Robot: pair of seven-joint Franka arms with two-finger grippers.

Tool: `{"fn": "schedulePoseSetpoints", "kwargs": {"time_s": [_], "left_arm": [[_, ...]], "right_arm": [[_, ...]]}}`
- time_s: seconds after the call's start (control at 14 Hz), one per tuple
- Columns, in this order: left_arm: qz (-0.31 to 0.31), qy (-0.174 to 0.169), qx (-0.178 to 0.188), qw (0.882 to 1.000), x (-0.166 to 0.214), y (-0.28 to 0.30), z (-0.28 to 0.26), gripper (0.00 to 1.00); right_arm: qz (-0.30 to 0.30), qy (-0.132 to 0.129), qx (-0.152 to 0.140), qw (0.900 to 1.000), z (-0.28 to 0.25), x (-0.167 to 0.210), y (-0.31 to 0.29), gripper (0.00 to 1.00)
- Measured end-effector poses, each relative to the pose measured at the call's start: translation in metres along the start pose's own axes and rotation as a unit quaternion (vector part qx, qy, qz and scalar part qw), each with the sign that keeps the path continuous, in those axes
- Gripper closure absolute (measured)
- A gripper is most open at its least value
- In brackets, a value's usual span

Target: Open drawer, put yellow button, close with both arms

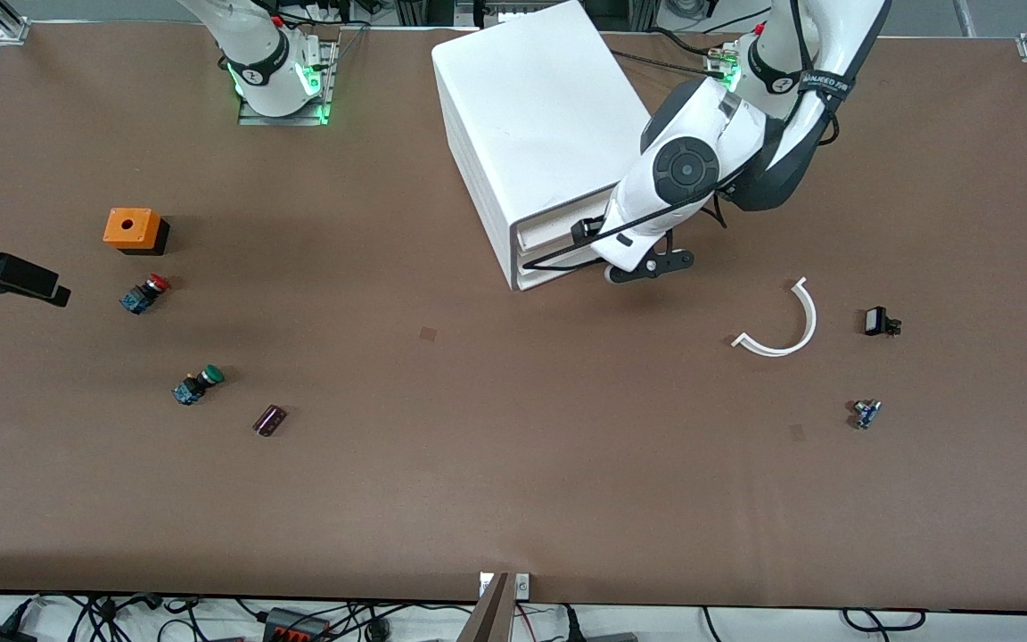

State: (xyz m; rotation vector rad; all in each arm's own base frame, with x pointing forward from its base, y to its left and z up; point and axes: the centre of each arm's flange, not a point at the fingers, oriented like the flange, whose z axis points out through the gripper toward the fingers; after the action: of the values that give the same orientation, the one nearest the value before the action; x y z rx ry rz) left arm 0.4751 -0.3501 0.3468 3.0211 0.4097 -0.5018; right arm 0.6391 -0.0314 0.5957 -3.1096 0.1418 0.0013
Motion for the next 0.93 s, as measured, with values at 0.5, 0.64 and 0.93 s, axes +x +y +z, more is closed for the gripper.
{"fn": "schedulePoseSetpoints", "kwargs": {"time_s": [0.5, 0.64, 0.93], "left_arm": [[-0.022, -0.012, 0.002, 1.0, -0.013, 0.007, 0.006, 0.0], [-0.023, -0.007, -0.002, 1.0, -0.011, 0.007, 0.001, 0.0], [-0.008, 0.092, 0.039, 0.995, 0.036, -0.029, -0.041, 0.0]], "right_arm": [[-0.006, 0.006, -0.005, 1.0, -0.01, -0.008, -0.004, 0.0], [-0.005, -0.007, -0.009, 1.0, -0.009, -0.011, -0.003, 0.0], [-0.005, -0.007, -0.026, 1.0, -0.005, -0.032, 0.003, 0.0]]}}
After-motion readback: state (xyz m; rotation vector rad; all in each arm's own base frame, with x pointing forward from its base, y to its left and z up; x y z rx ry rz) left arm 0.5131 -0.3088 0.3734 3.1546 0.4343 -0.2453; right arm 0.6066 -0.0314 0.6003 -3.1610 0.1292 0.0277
